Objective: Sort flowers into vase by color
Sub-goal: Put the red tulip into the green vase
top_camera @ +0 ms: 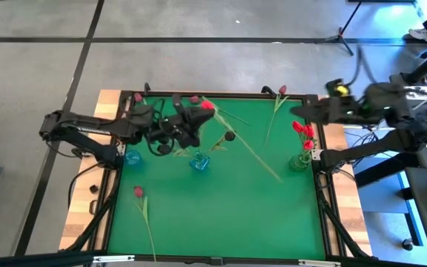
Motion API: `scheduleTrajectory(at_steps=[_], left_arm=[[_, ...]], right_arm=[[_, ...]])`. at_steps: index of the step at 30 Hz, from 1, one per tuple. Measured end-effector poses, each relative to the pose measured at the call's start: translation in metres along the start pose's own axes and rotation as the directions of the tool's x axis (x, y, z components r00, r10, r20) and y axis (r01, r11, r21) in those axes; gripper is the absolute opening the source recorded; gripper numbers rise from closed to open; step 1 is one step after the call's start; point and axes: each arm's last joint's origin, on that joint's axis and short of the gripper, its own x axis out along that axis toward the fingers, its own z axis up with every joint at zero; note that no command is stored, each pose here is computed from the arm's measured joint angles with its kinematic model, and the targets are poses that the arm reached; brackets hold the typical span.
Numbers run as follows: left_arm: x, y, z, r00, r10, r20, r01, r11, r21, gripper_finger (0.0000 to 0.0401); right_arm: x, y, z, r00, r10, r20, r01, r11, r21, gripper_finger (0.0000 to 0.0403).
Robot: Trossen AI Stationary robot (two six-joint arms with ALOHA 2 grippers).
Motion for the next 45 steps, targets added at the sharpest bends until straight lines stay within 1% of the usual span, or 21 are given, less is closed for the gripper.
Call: scheduleTrajectory(at_steps=[5,10,12,14,18,21,23,27,31,37,41,45], left_arm=[[0.009,-0.016,-0.001,0.999,-0.049,-0.001,0.049,0.993,0.112,0.0005],[0.011,-0.019,0.0,0.998,-0.062,0.015,0.059,0.989,0.139,0.0005],[0.011,-0.019,0.0,0.997,-0.066,0.034,0.061,0.988,0.141,0.0005],[0.011,-0.02,0.0,0.997,-0.068,0.039,0.062,0.988,0.141,0.0005],[0.011,-0.019,0.0,0.997,-0.068,0.038,0.062,0.988,0.141,0.0005],[0.011,-0.02,0.0,0.997,-0.069,0.038,0.063,0.988,0.141,0.0005],[0.011,-0.02,0.0,0.997,-0.069,0.038,0.063,0.988,0.142,0.0005],[0.011,-0.021,0.0,0.996,-0.08,0.035,0.074,0.987,0.146,0.0005],[0.011,-0.021,0.001,0.994,-0.092,0.063,0.082,0.985,0.149,0.0005],[0.011,-0.021,0.002,0.989,-0.103,0.101,0.087,0.985,0.15,0.0005],[0.011,-0.021,0.0,0.99,-0.102,0.098,0.087,0.985,0.15,0.0005],[0.012,-0.02,-0.003,0.991,-0.1,0.092,0.085,0.985,0.151,0.0005]], right_arm=[[0.038,0.001,-0.01,0.993,-0.017,-0.116,0.03,0.993,0.116,0.0257],[0.078,0.007,-0.02,0.969,0.068,-0.237,-0.012,0.973,0.232,0.0257],[0.092,0.006,-0.024,0.956,0.078,-0.281,-0.006,0.969,0.247,0.0257],[0.103,0.004,-0.028,0.947,0.061,-0.317,0.027,0.963,0.267,0.0257],[0.121,-0.001,-0.034,0.937,0.033,-0.347,0.07,0.957,0.281,0.0257],[0.132,-0.002,-0.037,0.935,0.045,-0.351,0.067,0.952,0.3,0.0257],[0.137,0.0,-0.037,0.935,0.069,-0.348,0.044,0.951,0.306,0.0253],[0.142,0.003,-0.037,0.939,0.107,-0.327,0.005,0.946,0.325,0.0223],[0.143,0.002,-0.036,0.951,0.092,-0.296,0.022,0.932,0.361,0.0176],[0.143,0.001,-0.035,0.955,0.083,-0.286,0.04,0.916,0.398,0.0112],[0.143,0.001,-0.035,0.956,0.08,-0.283,0.043,0.914,0.403,0.0084],[0.143,0.001,-0.035,0.956,0.079,-0.282,0.043,0.914,0.403,0.0069]])
